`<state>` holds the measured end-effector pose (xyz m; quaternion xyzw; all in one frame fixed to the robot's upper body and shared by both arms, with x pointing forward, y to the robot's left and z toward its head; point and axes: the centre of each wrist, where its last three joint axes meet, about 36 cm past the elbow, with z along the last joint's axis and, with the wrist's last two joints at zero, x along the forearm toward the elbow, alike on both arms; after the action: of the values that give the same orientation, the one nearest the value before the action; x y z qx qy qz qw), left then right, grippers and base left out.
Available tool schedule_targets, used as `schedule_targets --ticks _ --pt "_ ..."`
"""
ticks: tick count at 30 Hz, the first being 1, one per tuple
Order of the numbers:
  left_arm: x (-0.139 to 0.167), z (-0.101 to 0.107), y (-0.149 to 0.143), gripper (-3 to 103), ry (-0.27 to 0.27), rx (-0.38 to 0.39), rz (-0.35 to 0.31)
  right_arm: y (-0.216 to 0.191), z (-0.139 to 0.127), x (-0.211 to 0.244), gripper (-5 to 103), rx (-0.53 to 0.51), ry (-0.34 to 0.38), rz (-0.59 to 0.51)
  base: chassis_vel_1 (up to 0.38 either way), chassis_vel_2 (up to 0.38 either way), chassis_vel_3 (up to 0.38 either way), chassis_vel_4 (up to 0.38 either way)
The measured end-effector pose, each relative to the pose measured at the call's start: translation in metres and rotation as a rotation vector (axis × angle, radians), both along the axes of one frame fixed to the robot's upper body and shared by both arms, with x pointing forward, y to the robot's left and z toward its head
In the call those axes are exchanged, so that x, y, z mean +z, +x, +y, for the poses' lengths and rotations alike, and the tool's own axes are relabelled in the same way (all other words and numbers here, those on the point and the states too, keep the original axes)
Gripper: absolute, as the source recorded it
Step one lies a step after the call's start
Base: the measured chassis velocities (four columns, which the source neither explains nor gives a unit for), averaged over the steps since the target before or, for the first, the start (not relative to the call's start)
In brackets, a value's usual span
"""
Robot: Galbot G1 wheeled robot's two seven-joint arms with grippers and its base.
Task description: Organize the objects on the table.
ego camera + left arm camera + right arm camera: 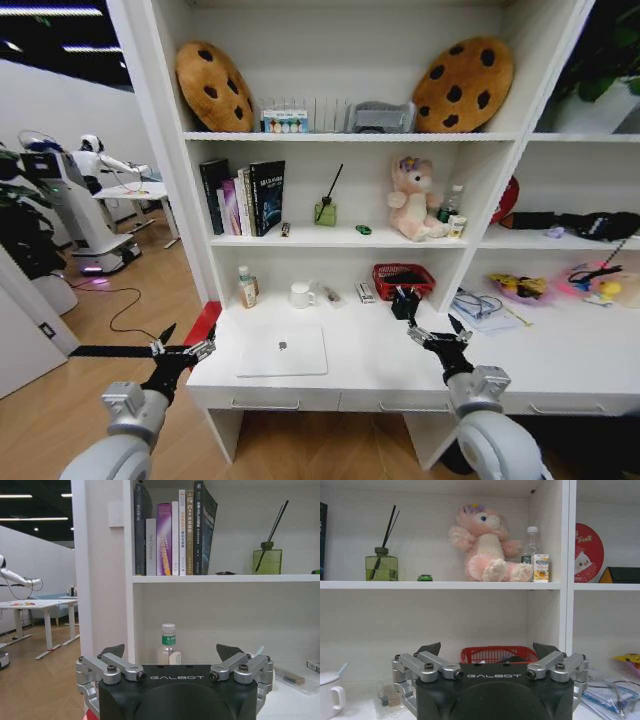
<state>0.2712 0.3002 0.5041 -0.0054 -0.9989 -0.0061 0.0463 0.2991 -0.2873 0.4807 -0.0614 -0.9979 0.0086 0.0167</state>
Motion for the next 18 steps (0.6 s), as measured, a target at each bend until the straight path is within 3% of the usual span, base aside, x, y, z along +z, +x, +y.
schedule_targets --ticks 7,18 --pt "0.0 0.0 0.0 100 0.0 -0.001 0.0 -0.0032 0.0057 0.0011 100 0.013 -0.009 0.012 -0.045 -0.031 0.011 0.014" --pt "0.0 0.0001 0.0 100 0.0 0.0 0.0 -0.0032 0.0093 0.0035 100 0.02 -0.015 0.04 0.123 -0.082 -0.119 0.103"
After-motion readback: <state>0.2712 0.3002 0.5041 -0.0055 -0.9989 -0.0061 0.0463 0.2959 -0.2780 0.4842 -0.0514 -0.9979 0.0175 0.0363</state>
